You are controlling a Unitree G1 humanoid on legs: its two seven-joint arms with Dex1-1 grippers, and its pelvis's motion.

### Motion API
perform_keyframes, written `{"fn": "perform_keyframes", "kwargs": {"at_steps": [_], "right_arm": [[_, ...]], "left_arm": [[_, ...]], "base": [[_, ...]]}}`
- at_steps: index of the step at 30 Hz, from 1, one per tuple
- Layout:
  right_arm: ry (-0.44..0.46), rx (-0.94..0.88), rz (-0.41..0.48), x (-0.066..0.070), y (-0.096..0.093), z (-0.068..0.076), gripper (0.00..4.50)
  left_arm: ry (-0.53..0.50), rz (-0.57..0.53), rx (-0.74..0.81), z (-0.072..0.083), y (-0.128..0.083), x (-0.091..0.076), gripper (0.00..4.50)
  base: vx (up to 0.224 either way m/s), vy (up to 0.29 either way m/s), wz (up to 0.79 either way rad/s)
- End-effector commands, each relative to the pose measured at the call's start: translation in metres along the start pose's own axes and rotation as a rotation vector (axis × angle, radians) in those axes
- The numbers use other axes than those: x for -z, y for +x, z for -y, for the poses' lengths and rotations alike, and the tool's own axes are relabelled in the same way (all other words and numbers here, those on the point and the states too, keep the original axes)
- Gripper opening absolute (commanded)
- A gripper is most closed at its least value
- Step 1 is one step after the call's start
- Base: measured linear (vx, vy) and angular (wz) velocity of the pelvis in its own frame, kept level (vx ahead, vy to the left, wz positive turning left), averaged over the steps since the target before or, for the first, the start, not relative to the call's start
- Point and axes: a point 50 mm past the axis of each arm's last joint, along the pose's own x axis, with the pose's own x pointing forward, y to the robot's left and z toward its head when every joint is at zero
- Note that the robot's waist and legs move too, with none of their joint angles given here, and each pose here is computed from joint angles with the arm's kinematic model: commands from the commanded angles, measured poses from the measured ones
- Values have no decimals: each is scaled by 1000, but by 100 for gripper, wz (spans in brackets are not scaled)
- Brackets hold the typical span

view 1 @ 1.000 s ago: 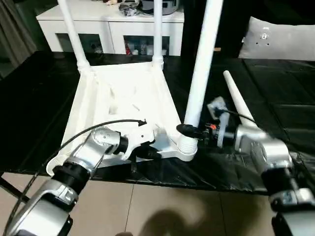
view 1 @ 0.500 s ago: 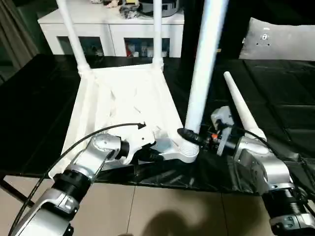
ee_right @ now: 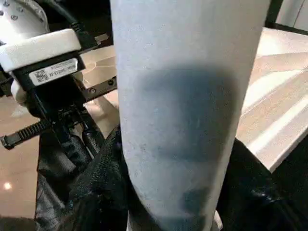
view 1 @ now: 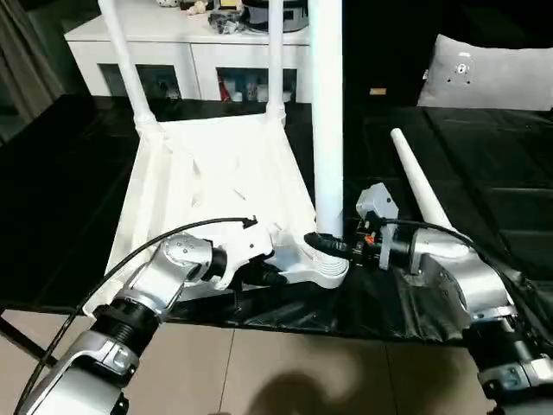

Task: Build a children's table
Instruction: Insert table leg to table base

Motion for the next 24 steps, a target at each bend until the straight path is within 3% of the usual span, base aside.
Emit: {"fn": "perform_keyframes", "kwargs": {"at_steps": [1, 4, 7, 15, 19, 24], "right_arm": [[142, -2, -118, 39, 0, -7, 188], [211, 50, -14, 37, -4, -2, 188], [229, 74, 25, 38, -6, 0, 188], [307, 144, 106, 61, -15, -7, 188], [319, 178, 112, 68, -19, -8, 188], [215, 198, 39, 73, -25, -11, 188]], "left_arm": [[27, -7, -47, -9, -5, -6, 0], [24, -6, -48, -7, -4, -5, 0], [19, -2, -48, -5, -3, -4, 0], [2, 8, -66, -4, -1, -2, 0], [0, 9, -69, -4, -1, -2, 0], [-3, 10, -71, -3, 0, -1, 0]], "base": [[0, 0, 0], [0, 0, 0], [0, 0, 0], [0, 0, 0], [0, 0, 0], [0, 0, 0]]}}
